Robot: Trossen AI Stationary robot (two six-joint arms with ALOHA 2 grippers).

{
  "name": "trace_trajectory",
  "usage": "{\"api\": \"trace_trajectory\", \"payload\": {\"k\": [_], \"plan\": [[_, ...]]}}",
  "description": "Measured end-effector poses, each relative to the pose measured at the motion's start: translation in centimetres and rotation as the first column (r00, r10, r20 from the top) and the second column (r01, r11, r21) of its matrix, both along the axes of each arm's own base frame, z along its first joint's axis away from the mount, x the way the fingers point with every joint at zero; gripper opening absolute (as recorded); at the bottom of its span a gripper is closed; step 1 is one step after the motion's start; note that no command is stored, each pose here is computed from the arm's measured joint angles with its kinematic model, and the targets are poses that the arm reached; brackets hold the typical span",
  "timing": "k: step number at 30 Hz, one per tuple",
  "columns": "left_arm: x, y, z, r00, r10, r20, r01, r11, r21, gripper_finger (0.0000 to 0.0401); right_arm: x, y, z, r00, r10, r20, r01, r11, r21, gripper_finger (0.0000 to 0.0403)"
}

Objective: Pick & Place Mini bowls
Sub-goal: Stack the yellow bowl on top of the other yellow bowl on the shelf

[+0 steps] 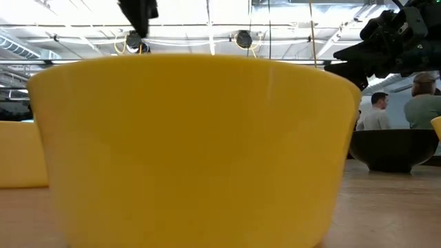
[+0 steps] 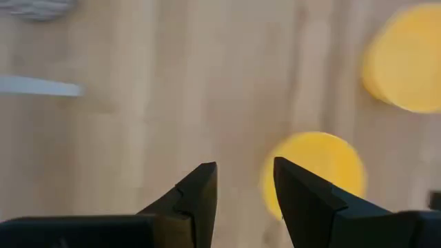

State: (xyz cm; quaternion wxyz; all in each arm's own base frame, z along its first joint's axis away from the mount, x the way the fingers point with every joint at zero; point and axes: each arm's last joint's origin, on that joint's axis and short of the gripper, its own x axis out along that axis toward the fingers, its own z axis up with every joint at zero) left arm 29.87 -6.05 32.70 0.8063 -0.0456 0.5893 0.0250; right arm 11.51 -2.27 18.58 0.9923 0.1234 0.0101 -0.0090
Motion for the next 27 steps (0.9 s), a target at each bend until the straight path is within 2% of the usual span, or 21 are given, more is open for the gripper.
{"api": "trace_trajectory", "payload": {"k": [5, 15, 19, 23, 27], "plan": [[-0.9, -4.7, -3.3, 0.998, -0.067, -0.018, 0.066, 0.998, -0.023, 0.0147, 0.0, 0.0, 0.0, 1.000, 0.000, 0.001, 0.000, 1.000, 0.000, 0.0183], [-3.1, -11.5, -9.7, 0.979, -0.163, 0.119, 0.182, 0.969, -0.168, 0.0147, 0.0, 0.0, 0.0, 1.000, 0.000, 0.001, 0.000, 1.000, 0.000, 0.0183], [-4.0, -12.4, -11.8, 0.984, -0.106, 0.143, 0.136, 0.967, -0.217, 0.0147, 0.0, 0.0, 0.0, 1.000, 0.000, 0.001, 0.000, 1.000, 0.000, 0.0183], [-5.0, -12.2, -13.9, 0.989, -0.060, 0.137, 0.084, 0.981, -0.176, 0.0148, 0.0, 0.0, 0.0, 1.000, 0.000, 0.001, 0.000, 1.000, 0.000, 0.0183], [-5.8, -11.7, -15.3, 0.996, -0.022, 0.083, 0.037, 0.983, -0.181, 0.0148, 0.0, 0.0, 0.0, 1.000, 0.000, 0.001, 0.000, 1.000, 0.000, 0.0183]]}}
